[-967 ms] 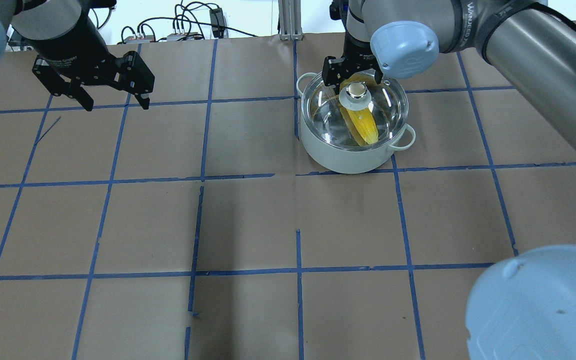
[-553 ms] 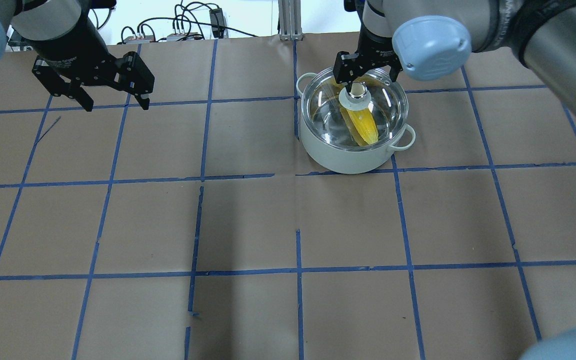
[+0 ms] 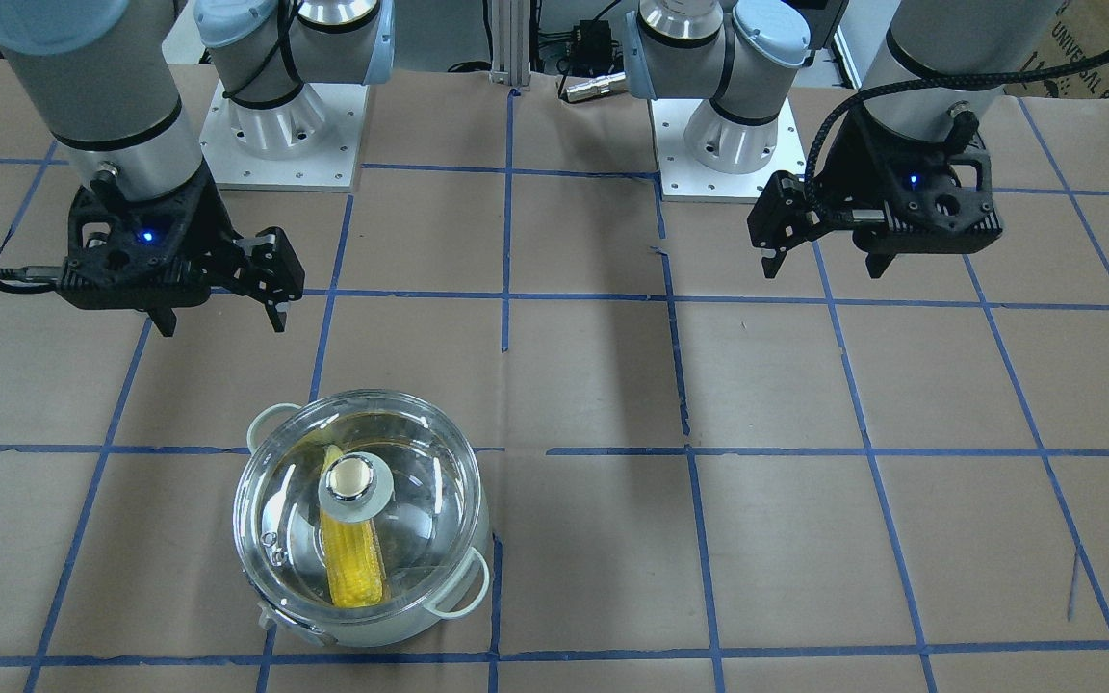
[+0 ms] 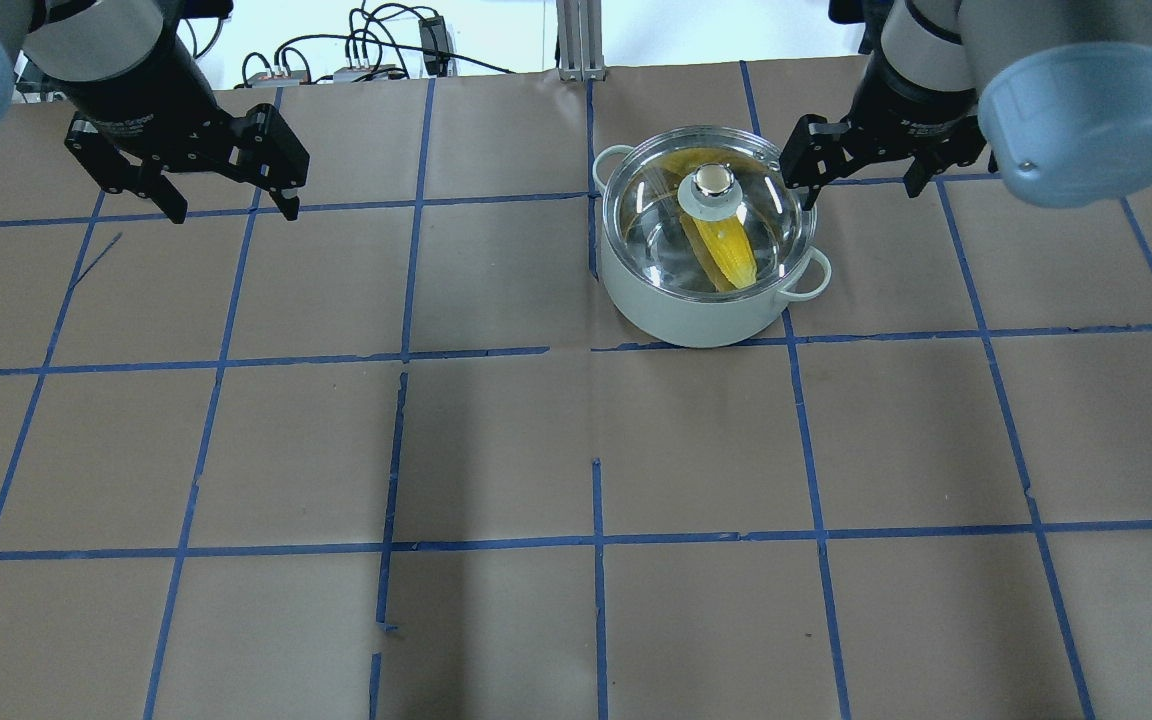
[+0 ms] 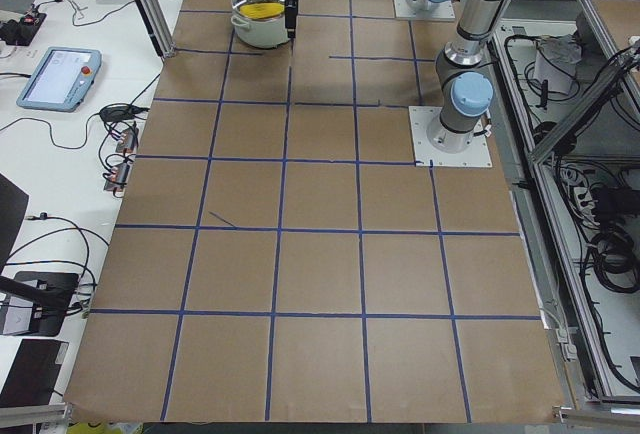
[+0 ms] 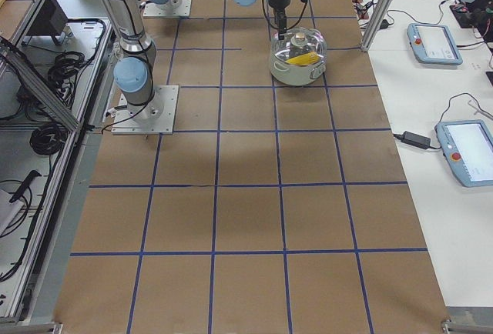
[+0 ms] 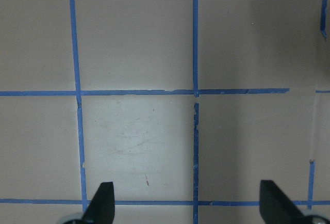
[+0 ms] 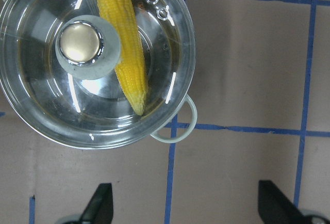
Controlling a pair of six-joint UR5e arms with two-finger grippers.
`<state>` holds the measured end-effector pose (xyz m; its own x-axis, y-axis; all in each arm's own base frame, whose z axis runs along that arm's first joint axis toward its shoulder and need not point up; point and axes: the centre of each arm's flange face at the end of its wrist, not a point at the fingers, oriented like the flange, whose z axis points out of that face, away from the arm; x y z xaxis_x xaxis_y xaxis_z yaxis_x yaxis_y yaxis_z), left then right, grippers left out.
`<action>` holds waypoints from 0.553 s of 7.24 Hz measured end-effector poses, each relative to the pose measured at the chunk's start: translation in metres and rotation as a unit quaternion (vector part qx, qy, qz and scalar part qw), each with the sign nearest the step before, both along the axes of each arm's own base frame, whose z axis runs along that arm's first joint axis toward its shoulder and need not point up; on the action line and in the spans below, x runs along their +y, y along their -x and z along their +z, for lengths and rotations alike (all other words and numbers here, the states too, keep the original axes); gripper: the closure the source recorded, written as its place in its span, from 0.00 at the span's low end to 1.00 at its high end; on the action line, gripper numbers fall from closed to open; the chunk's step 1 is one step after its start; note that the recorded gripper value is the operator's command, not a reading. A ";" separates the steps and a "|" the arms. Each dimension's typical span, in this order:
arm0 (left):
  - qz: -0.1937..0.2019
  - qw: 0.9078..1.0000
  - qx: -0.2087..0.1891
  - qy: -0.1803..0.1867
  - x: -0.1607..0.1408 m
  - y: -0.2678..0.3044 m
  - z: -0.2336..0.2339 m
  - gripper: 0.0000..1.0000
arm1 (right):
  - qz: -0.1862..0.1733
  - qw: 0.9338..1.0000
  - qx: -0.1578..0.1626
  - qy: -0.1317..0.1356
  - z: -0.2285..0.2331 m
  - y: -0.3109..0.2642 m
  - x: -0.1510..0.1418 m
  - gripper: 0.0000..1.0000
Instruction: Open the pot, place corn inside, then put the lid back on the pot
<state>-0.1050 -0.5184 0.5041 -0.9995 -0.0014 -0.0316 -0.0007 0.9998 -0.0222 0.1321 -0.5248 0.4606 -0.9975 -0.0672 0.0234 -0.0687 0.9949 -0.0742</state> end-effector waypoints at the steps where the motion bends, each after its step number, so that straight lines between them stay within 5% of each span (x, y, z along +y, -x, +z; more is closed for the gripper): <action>1: 0.000 1.000 0.000 0.000 0.000 0.000 0.000 0.00 | -0.003 1.000 -0.001 -0.027 0.009 0.003 0.011 0.00; 4: 0.001 1.000 -0.001 -0.001 0.001 0.000 -0.001 0.00 | -0.012 0.999 -0.002 -0.045 0.018 0.004 0.022 0.00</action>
<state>-0.1050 -0.5172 0.5034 -0.9994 -0.0027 -0.0332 -0.0020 0.9998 -0.0205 0.1283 -0.5030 0.4786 -0.9989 -0.0451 0.0136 -0.0449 0.9989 0.0152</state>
